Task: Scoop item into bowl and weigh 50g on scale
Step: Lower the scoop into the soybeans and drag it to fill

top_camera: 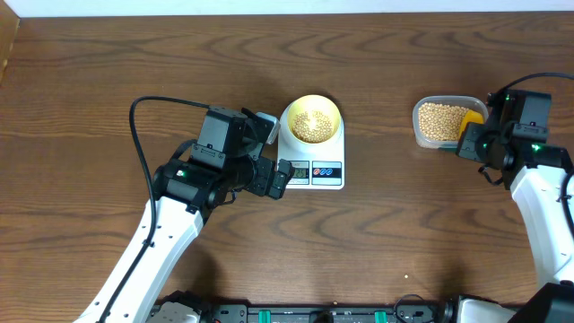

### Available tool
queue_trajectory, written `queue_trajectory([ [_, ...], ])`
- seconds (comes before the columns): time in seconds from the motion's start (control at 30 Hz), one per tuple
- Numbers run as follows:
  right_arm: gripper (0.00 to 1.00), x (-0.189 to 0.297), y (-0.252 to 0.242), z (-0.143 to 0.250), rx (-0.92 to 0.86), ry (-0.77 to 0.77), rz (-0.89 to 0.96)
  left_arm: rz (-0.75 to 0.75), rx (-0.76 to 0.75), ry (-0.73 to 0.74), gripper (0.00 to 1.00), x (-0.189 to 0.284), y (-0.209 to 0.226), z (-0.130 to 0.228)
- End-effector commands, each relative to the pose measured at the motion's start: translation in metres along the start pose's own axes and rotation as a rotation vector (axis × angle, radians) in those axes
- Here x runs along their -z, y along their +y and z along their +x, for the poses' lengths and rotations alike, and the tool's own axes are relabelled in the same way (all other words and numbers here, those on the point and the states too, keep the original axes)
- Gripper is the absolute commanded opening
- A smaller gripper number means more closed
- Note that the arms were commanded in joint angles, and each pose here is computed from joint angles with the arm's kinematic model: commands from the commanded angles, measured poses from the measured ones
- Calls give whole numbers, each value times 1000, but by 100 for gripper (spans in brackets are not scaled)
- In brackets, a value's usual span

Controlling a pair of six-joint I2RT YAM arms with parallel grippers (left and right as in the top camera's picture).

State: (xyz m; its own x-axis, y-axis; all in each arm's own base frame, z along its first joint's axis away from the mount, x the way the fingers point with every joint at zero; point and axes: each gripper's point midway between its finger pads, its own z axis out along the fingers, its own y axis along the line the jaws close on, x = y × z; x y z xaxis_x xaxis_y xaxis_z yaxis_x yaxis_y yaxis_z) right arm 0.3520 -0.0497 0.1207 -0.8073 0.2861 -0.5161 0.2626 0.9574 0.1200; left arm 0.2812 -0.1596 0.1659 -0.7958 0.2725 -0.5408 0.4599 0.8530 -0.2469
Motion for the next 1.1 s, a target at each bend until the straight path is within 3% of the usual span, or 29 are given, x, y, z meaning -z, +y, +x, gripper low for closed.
queue_trajectory([
  [0.0, 1, 2, 7, -4, 45, -14, 0, -10, -11, -3, 98, 0, 2, -1],
  [0.33, 1, -27, 11, 3, 122, 39, -25, -10, -11, -3, 98, 0, 2, -1],
  [1.07, 1, -37, 45, 17, 49, 117, -250, -10, -11, -3, 98, 0, 2, -1],
])
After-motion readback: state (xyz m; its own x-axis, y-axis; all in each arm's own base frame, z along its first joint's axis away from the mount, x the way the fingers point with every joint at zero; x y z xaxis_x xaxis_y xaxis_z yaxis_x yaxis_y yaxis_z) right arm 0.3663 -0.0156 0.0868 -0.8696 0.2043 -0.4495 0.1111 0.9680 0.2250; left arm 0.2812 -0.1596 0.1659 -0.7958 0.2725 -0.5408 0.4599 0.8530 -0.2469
